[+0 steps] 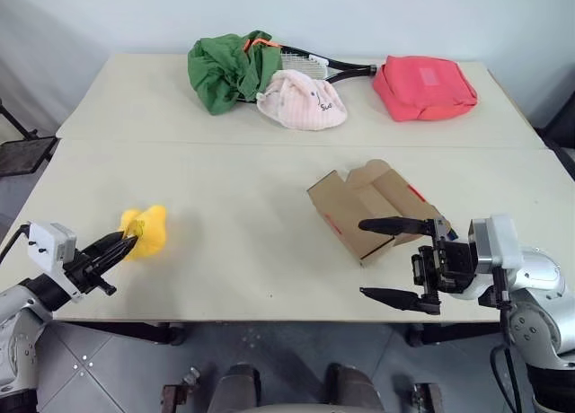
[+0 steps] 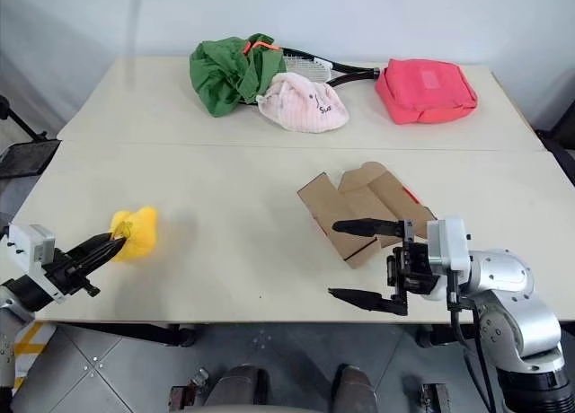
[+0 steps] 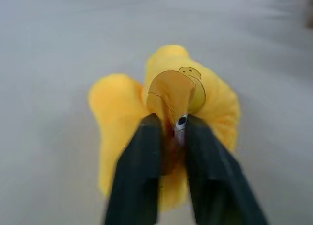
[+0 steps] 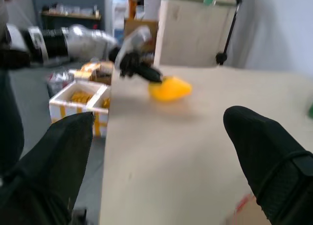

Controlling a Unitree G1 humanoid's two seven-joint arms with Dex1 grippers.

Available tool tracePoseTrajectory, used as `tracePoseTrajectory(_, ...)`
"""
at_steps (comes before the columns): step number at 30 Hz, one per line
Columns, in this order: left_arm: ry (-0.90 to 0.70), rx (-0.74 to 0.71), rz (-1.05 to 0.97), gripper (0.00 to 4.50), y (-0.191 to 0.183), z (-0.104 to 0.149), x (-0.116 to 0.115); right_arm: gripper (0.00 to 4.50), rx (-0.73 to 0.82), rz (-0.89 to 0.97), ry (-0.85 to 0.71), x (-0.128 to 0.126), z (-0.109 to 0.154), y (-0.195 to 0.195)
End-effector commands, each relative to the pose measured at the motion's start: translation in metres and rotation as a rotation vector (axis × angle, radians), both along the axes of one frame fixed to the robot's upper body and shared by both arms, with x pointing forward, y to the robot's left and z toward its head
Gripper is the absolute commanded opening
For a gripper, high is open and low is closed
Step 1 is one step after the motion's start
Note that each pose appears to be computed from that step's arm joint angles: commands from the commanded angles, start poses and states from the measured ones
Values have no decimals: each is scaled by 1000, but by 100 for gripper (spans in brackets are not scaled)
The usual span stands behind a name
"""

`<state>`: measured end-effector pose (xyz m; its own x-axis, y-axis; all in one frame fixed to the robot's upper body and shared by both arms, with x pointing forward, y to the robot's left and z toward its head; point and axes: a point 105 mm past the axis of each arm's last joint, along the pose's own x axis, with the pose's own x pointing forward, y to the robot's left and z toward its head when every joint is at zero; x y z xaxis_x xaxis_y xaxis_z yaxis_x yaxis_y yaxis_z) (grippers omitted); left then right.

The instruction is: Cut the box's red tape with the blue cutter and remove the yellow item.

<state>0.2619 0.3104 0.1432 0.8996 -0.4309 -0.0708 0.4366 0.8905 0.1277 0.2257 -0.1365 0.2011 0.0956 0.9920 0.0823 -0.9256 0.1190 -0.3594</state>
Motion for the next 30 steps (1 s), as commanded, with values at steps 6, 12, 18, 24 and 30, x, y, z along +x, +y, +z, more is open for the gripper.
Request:
tracePoseTrajectory(6, -61, -34, -86, 348, -1, 49, -13, 450, -1, -24, -64, 5, 5, -11)
tracePoseTrajectory(12, 43, 103, -65, 348, 49, 56, -51, 450, -24, -57, -16, 6, -2, -22)
tracePoseTrajectory(18, 73, 260, -52, 348, 62, 23, -89, 450, -52, -96, 63, 10, -15, -26)
tracePoseTrajectory(24, 16, 282, -66, 348, 31, 9, -88, 450, -118, -143, 28, 4, -41, -28)
tracePoseTrajectory(30, -33, 268, -65, 348, 11, 13, -75, 450, -89, -218, 21, -3, -46, -32)
